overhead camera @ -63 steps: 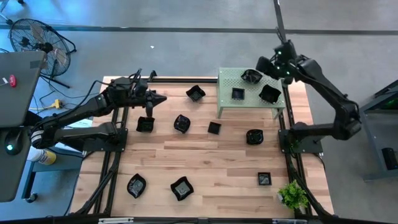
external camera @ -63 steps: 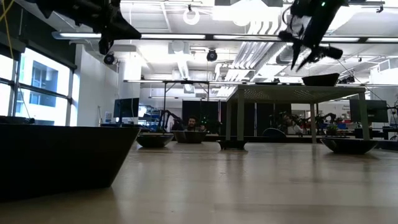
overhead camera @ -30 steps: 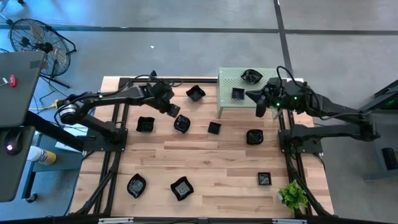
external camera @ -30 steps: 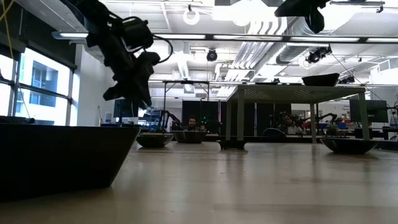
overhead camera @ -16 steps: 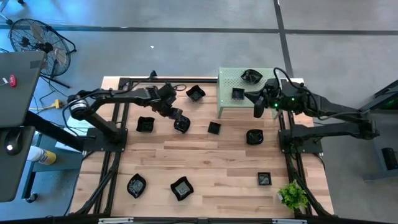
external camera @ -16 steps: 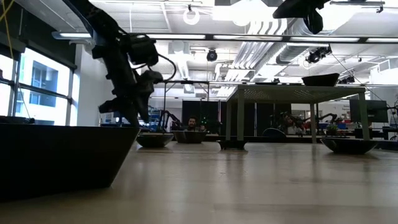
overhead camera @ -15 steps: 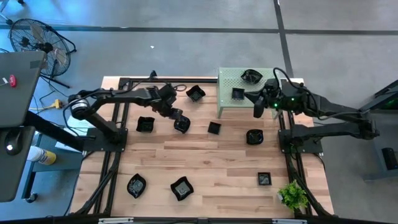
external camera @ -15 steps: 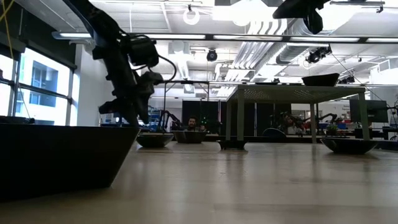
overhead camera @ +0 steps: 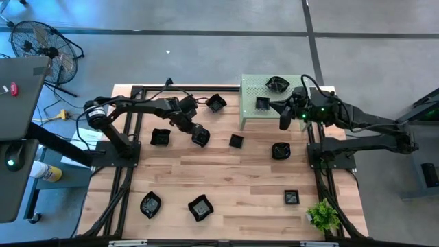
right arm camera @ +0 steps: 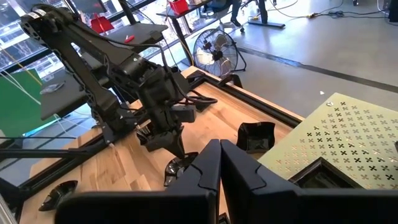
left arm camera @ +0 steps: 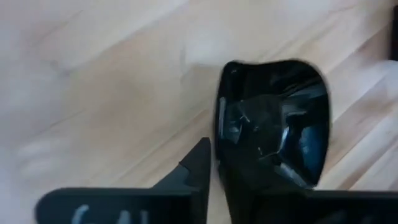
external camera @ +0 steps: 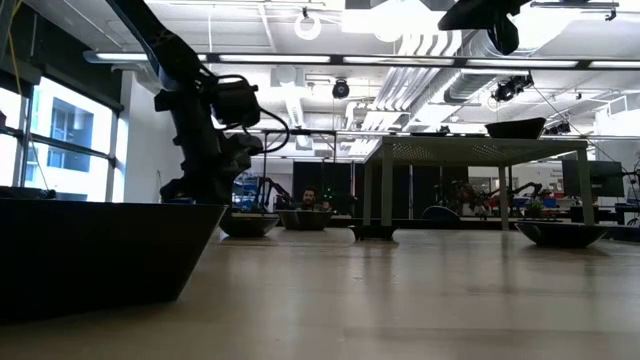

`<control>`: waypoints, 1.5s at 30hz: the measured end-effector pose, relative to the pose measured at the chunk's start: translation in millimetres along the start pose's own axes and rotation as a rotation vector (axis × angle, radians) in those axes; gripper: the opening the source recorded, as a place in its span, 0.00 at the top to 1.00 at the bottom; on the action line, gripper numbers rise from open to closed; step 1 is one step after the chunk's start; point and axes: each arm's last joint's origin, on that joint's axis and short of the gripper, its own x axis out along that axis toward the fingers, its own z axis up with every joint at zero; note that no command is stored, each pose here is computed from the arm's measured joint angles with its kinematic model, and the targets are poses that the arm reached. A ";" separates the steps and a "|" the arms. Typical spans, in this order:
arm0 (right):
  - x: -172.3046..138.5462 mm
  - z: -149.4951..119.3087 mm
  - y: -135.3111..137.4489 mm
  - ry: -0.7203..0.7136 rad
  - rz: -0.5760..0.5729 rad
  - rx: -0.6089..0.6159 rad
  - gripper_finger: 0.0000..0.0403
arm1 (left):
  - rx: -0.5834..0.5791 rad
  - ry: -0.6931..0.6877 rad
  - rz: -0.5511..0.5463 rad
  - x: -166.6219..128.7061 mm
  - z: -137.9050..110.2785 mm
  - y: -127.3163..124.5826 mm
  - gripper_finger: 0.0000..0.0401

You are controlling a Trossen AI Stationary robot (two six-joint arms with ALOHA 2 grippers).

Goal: Pick & Place Mini shaped plates
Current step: Stack the black leaf-shaped plate on top of the black leaf-shaped plate on the shelf

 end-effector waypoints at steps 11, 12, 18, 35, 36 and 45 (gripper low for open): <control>0.1 2.7 1.3 -0.027 0.014 0.041 0.99 | -0.048 -0.056 -0.062 -17.1 1.1 -7.1 1.00; 0.0 3.3 1.6 -0.034 0.017 0.055 0.99 | -0.053 -0.076 -0.073 -23.6 0.8 -9.1 1.00; 9.1 -0.4 5.1 -0.023 -0.013 0.146 0.99 | -0.136 -0.311 -0.144 -73.6 -5.1 -27.3 1.00; 113.5 -9.1 45.0 0.150 0.034 0.272 0.78 | -0.092 -0.670 -0.273 -139.1 -15.0 -89.6 1.00; 117.8 -4.1 48.2 0.160 0.025 0.264 0.77 | -0.085 -0.675 -0.274 -140.9 -14.5 -90.6 1.00; 155.1 21.5 68.4 0.256 -0.076 0.207 0.79 | -0.043 -0.711 -0.282 -148.4 -11.7 -95.0 1.00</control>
